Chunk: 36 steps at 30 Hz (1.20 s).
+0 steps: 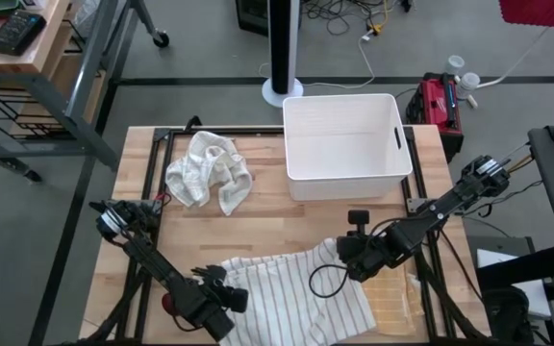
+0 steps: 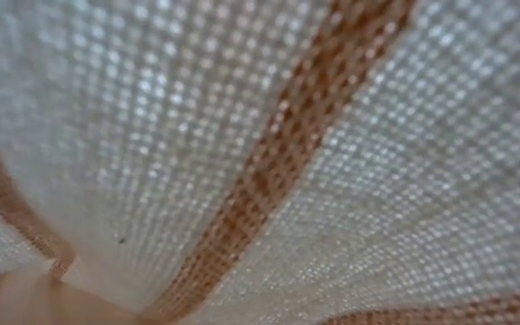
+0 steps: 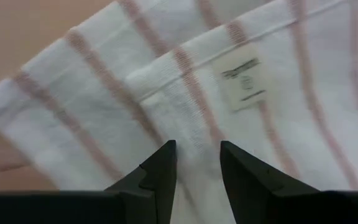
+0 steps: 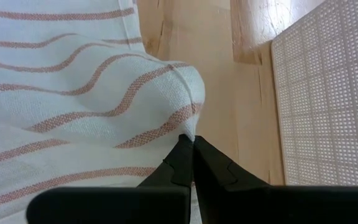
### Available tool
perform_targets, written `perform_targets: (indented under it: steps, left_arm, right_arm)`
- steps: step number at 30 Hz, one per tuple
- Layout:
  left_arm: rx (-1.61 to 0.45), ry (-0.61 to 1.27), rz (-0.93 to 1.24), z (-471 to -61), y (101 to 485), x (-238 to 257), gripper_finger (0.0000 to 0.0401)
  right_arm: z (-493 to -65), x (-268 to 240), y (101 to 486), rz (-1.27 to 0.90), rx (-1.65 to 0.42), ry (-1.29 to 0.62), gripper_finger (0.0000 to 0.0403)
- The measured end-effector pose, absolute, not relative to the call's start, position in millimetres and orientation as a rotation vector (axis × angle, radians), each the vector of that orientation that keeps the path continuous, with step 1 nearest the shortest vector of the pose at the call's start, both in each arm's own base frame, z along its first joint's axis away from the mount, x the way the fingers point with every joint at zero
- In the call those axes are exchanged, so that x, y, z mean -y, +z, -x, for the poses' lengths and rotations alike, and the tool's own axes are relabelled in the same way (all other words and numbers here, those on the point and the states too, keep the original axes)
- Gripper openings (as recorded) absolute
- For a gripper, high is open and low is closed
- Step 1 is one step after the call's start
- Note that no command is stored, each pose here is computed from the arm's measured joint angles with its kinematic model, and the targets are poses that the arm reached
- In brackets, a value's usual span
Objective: Fold towel
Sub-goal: Fold the white striped towel
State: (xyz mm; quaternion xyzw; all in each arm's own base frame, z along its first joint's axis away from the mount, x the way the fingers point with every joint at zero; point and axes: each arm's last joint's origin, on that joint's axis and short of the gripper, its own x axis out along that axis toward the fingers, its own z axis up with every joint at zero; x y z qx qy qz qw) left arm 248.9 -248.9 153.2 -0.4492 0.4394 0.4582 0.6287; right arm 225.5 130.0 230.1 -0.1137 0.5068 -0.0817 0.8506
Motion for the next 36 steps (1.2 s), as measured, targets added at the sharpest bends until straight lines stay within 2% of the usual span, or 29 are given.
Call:
perform_targets:
  steps: [5,19,22,26,36]
  left_arm:
    - [-1.03,1.096,1.034,-246,153,247,0.0105]
    - [-0.983,1.064,1.053,-249,149,247,0.0098]
    - [-0.995,1.047,1.031,-249,149,247,0.0072]
    - [-0.99,1.017,1.008,-250,150,248,0.0011]
    - [-0.97,0.975,0.942,-252,160,252,0.0001]
  right_arm:
    - [-226,-130,230,0.239,-1.066,-0.171,0.0]
    - [-226,-130,230,0.237,-1.063,-0.171,0.0]
    - [-226,-130,230,0.235,-1.06,-0.17,0.0]
    - [-226,-131,230,0.232,-1.057,-0.169,0.0]
    - [-219,-130,238,0.216,-1.045,-0.166,0.0]
